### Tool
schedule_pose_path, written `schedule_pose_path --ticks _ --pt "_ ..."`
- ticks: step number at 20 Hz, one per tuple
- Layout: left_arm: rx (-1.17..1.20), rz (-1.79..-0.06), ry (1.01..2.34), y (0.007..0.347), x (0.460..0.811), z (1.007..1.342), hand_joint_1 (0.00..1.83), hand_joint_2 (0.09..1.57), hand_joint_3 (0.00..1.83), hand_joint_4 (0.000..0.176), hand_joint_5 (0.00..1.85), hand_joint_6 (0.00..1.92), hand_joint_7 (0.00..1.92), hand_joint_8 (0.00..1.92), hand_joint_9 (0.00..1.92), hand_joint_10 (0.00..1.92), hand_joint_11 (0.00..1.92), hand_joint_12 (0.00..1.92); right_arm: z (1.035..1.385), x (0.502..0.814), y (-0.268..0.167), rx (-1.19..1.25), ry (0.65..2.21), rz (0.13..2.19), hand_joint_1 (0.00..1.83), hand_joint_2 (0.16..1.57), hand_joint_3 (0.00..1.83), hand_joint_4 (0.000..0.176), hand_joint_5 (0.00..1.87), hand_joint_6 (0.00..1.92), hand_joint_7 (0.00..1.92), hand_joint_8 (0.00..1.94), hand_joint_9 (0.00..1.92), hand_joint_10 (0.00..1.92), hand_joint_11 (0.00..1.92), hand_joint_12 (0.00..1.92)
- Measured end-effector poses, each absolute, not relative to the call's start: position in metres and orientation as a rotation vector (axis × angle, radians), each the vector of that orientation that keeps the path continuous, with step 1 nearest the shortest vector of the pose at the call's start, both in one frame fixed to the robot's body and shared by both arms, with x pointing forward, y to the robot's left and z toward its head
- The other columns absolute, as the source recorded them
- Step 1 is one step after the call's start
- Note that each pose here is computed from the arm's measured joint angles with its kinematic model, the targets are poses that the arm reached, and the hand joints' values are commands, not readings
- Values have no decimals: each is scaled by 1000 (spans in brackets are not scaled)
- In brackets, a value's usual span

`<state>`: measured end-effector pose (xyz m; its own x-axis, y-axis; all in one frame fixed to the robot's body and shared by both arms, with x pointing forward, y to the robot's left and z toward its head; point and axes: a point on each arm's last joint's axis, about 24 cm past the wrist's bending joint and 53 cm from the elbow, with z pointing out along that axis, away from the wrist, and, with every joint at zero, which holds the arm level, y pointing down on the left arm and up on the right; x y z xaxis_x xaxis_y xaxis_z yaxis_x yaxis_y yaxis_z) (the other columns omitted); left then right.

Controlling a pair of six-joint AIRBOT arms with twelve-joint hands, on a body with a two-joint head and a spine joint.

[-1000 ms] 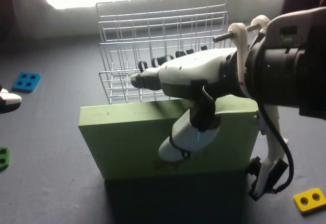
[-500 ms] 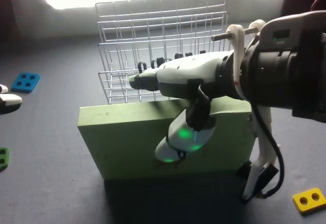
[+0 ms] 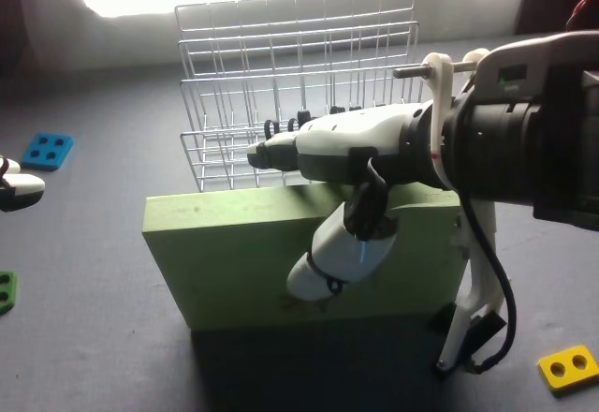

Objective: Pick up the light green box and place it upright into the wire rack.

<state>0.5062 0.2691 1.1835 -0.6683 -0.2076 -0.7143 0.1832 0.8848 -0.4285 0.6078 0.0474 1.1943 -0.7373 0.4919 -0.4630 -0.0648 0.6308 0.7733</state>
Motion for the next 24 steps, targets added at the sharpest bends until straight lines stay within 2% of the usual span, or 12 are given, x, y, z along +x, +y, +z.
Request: schedule_pose_path --ticks 2,3,4,5,6,7,14,19,21,24 --pt "-12 -606 2221 267 506 1184 131 1310 2 10 48 2 33 3 0 0 0 129 1195 609 47 344 2177 1075 1064 964 0 0 0 0 0 0 0 0 0 0" --pt "-3 -609 2220 264 505 1185 166 1301 0 4 81 8 86 7 55 12 0 255 1195 611 47 350 2175 1078 1182 1112 0 0 869 648 804 976 699 966 332 1502" --pt "5 -611 2219 261 504 1185 166 1301 0 4 81 8 86 7 55 12 0 255 1195 613 47 348 2172 1074 1182 1112 0 0 869 648 804 976 699 966 332 1502" --pt "11 -614 2216 259 503 1186 146 1308 2 6 71 2 82 3 56 10 0 269 1195 613 47 347 2171 1076 1208 1144 1 0 938 877 869 1241 726 1327 364 1814" --pt "13 -615 2216 258 503 1186 132 1313 3 0 92 7 95 4 55 7 0 248 1195 613 48 347 2172 1079 1210 1169 5 0 907 971 853 1366 682 1459 350 1867" --pt "14 -615 2216 258 503 1186 131 1313 3 0 95 8 80 0 49 3 0 246 1191 613 48 352 2180 1077 1214 1167 1 0 917 967 867 1363 680 1486 342 1876" --pt "12 -615 2215 259 503 1186 128 1319 3 0 110 4 97 2 57 1 0 271 1195 619 44 355 2167 1067 1217 1153 0 0 939 952 902 1303 695 1500 369 1905" --pt "0 -615 2214 262 505 1186 104 1320 1 0 101 2 89 0 48 0 0 253 1230 633 35 327 2064 1076 1216 1148 0 0 919 999 935 1240 750 1422 387 1866" --pt "0 -615 2214 262 505 1186 143 1316 0 0 89 5 68 3 57 7 0 163 1241 637 31 323 2033 1074 1225 1151 0 0 970 888 882 1347 695 1469 363 1890" --pt "-6 -613 2214 264 506 1186 121 1303 0 5 76 1 49 1 43 3 0 202 1269 646 23 283 1944 1063 1238 1150 0 0 984 840 877 1383 666 1522 351 1900"
